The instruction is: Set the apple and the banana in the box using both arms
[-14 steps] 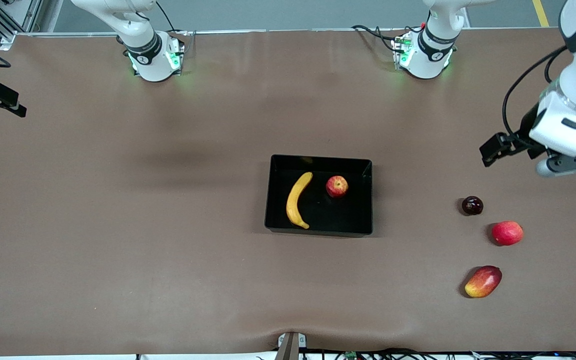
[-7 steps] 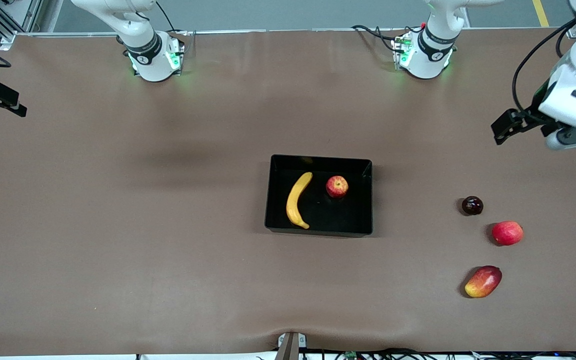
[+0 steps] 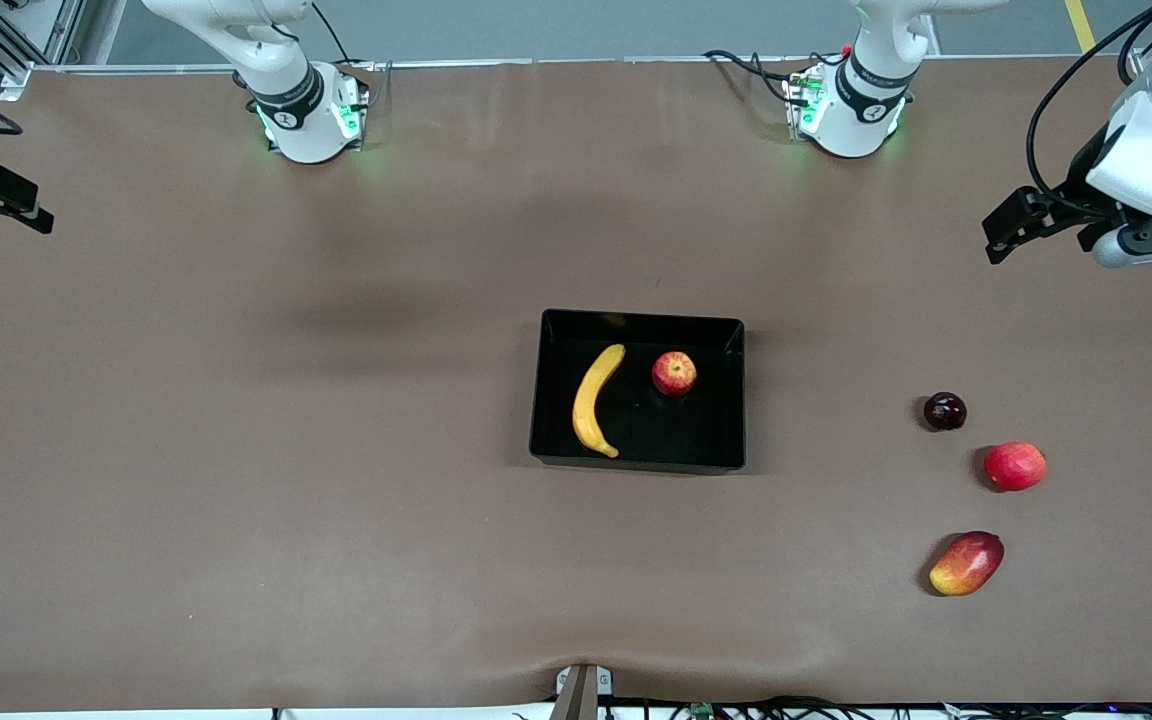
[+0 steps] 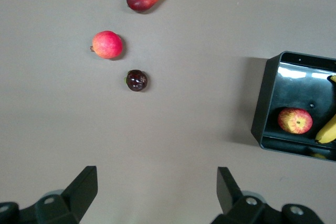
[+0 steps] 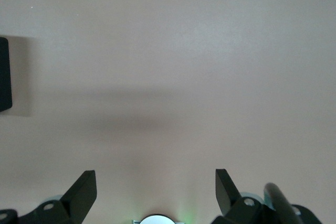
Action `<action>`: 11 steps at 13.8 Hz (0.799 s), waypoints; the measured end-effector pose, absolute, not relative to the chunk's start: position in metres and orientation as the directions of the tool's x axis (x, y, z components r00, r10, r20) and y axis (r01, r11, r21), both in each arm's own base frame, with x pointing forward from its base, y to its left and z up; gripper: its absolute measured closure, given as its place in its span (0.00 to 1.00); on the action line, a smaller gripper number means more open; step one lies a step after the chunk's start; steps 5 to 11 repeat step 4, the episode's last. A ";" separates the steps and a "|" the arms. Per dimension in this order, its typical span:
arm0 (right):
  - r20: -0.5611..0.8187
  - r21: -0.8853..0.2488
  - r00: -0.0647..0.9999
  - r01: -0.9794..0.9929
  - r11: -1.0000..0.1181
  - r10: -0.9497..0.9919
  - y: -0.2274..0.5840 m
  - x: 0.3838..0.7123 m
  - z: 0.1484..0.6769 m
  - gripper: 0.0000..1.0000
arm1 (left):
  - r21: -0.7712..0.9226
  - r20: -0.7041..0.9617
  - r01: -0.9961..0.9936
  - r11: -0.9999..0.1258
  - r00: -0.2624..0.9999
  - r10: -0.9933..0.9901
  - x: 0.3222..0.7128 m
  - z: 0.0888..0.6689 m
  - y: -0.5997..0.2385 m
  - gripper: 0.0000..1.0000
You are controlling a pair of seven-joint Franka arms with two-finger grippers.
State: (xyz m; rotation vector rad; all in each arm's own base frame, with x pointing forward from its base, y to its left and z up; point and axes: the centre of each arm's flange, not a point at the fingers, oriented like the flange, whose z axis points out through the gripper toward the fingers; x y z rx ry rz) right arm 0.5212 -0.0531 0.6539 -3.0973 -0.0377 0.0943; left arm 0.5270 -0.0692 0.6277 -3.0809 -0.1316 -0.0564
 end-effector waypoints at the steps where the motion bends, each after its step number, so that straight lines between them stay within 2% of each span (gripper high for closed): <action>1: -0.060 -0.043 0.998 0.023 -0.999 0.026 -0.053 0.521 0.654 0.00 | -0.053 0.037 0.071 -0.996 0.997 0.070 0.527 0.628 -0.068 0.00; 4: -0.060 -0.043 0.998 0.023 -0.999 0.026 -0.053 0.521 0.654 0.00 | -0.025 0.031 -0.009 -1.000 0.999 -0.009 0.528 0.629 -0.064 0.00; 11: -0.060 -0.043 0.998 0.023 -0.999 0.026 -0.053 0.521 0.654 0.00 | -0.025 0.031 -0.009 -1.000 0.999 -0.009 0.528 0.629 -0.064 0.00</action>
